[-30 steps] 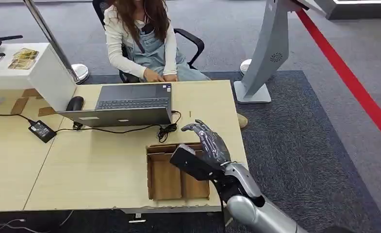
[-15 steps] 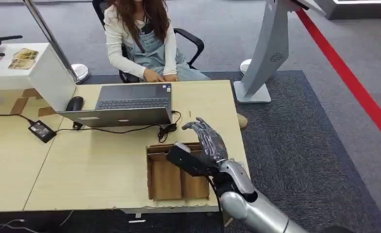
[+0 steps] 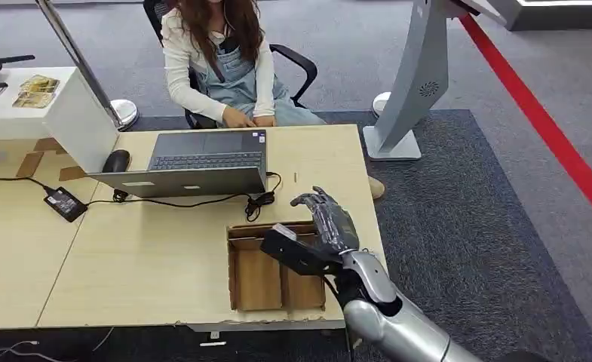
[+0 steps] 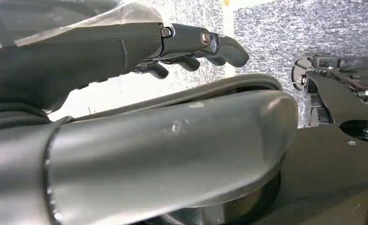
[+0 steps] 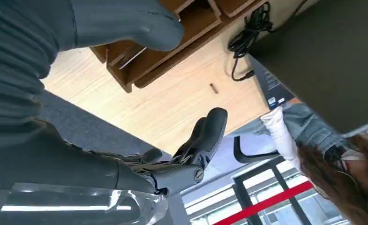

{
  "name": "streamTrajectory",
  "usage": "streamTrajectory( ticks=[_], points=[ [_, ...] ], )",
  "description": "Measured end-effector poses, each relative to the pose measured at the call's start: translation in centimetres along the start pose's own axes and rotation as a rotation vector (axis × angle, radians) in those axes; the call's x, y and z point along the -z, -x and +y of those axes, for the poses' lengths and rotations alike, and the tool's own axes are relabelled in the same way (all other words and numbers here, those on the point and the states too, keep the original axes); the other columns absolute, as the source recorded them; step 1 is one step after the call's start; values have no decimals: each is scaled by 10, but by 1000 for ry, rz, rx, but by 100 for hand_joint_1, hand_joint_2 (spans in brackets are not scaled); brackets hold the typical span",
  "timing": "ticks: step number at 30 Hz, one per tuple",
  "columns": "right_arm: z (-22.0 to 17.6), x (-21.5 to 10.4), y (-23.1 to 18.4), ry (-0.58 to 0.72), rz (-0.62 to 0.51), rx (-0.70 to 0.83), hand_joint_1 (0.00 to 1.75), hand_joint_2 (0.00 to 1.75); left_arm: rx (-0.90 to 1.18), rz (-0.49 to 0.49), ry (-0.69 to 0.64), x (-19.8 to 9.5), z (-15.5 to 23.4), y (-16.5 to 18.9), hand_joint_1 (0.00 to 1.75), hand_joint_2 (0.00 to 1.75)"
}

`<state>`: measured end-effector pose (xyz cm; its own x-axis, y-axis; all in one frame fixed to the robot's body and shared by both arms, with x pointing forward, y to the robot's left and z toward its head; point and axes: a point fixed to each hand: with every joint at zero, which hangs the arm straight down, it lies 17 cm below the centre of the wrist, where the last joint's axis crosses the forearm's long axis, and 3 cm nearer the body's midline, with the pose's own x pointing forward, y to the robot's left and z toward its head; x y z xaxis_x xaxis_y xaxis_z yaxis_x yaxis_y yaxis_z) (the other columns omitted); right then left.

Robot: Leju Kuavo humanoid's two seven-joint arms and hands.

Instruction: Pass the card to the sensor for recognition and then transmit it.

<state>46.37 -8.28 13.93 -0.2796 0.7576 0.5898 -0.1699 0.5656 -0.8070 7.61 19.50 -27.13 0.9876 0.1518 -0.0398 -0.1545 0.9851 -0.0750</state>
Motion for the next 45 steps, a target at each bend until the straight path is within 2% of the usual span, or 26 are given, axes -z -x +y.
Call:
streamTrajectory(
  ticks=[8,10,15,26,33,45],
  points=[
    [-4,-8,7,-7,15,-49,61,175,-10,2,2,0,0,0,0,0],
    [-6,-11,6,-7,12,-59,47,175,-12,2,2,0,0,0,0,0],
    [-8,-18,0,-6,-7,-58,44,175,-13,2,1,0,1,0,0,0],
    [-5,-23,-25,-15,-78,11,45,175,-22,-2,-2,0,16,-4,0,0],
    [2,-24,-41,-15,-108,39,61,175,-22,-12,-20,1,21,-6,0,0],
    [10,-20,-44,-9,-105,45,68,175,-14,-8,-12,0,20,-5,0,0]
  ],
)
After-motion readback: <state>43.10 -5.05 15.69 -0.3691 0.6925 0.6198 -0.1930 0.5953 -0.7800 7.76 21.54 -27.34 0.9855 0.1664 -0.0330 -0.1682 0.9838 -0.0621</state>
